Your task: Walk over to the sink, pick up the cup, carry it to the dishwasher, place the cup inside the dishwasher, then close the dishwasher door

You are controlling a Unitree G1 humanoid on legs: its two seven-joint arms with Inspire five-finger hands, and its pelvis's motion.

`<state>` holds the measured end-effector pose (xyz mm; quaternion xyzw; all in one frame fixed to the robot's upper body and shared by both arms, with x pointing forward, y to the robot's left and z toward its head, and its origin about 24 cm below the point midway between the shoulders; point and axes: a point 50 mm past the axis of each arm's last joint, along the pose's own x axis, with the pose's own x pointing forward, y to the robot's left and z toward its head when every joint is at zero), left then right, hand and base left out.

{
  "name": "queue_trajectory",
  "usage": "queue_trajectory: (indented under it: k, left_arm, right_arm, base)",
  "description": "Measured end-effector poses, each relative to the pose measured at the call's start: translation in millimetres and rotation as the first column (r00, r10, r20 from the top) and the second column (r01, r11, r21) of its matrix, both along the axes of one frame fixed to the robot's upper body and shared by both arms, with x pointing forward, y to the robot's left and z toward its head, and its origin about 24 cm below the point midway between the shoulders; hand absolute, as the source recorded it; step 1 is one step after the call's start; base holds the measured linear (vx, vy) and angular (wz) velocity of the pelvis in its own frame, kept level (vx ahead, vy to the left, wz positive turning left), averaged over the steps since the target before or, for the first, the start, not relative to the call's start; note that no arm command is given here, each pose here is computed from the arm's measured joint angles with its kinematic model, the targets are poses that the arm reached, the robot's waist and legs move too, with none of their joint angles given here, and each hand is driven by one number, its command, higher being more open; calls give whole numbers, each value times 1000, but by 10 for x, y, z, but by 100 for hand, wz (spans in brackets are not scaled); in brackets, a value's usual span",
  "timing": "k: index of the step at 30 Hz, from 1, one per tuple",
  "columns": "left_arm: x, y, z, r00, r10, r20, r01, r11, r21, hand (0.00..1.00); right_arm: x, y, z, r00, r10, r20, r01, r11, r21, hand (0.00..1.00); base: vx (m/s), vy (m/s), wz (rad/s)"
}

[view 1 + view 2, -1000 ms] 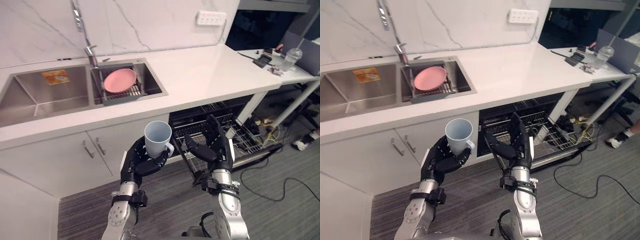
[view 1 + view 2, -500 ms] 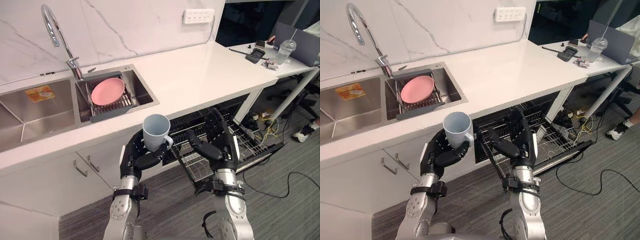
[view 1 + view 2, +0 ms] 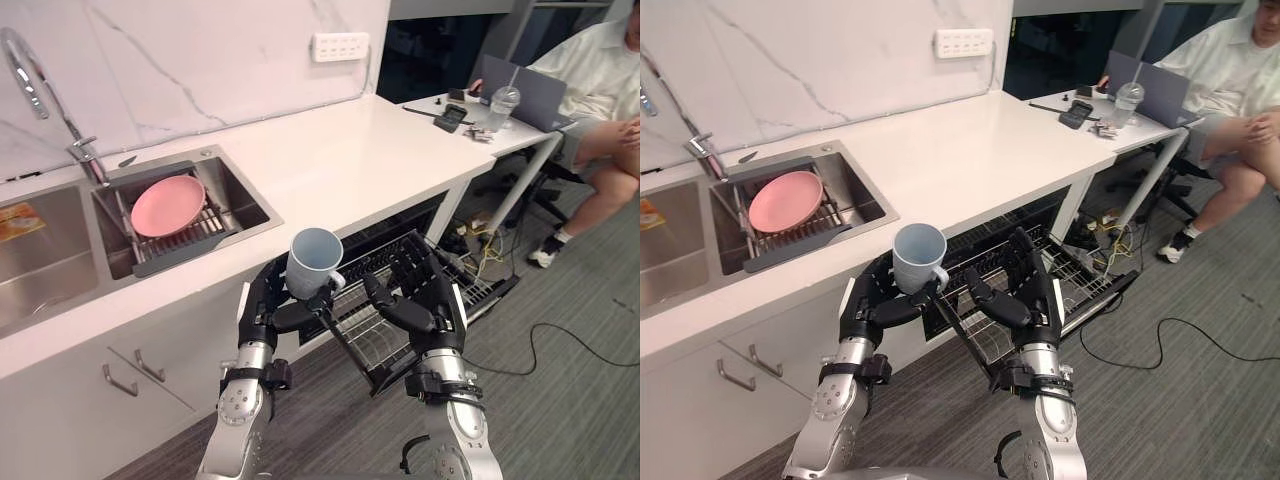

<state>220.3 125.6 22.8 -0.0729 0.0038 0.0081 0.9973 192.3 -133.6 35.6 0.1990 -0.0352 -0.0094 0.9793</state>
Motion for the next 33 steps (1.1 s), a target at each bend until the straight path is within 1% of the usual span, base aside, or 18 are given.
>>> queue_trajectory:
  k: [2,6,11,19,23,26,33]
  left_arm:
    - [60,2,27,1000,-1,13,1,1000,9,30]
    - [120,34,21,1000,14,11,-14,1000,22,30]
    - [181,62,-17,1000,7,-4,-6,999,51,30]
    - [178,55,-95,999,-3,-38,5,998,61,30]
    - [161,-100,-102,997,-73,-40,75,996,47,30]
    - [178,-175,-74,994,-109,-28,110,993,49,30]
    - [184,-237,-57,985,-171,-20,173,982,78,30]
  right_arm:
    - [-5,4,-51,1000,12,-19,-12,1000,17,90]
    - [-15,4,-107,998,50,-35,-50,999,2,90]
    - [-9,7,-106,996,83,-27,-83,996,14,90]
    - [70,149,-74,985,172,-5,-172,985,3,90]
    - [91,139,-57,984,180,3,-180,984,-12,90]
    - [94,146,-53,983,186,5,-186,982,-15,90]
    - [171,204,-6,978,206,26,-205,978,-22,90]
  base:
    - [-21,7,-29]
    - [-37,38,-23]
    - [-68,37,-7]
    - [-103,-8,-16]
    - [-29,-31,-2]
    - [0,-2,2]
    - [-12,-14,11]
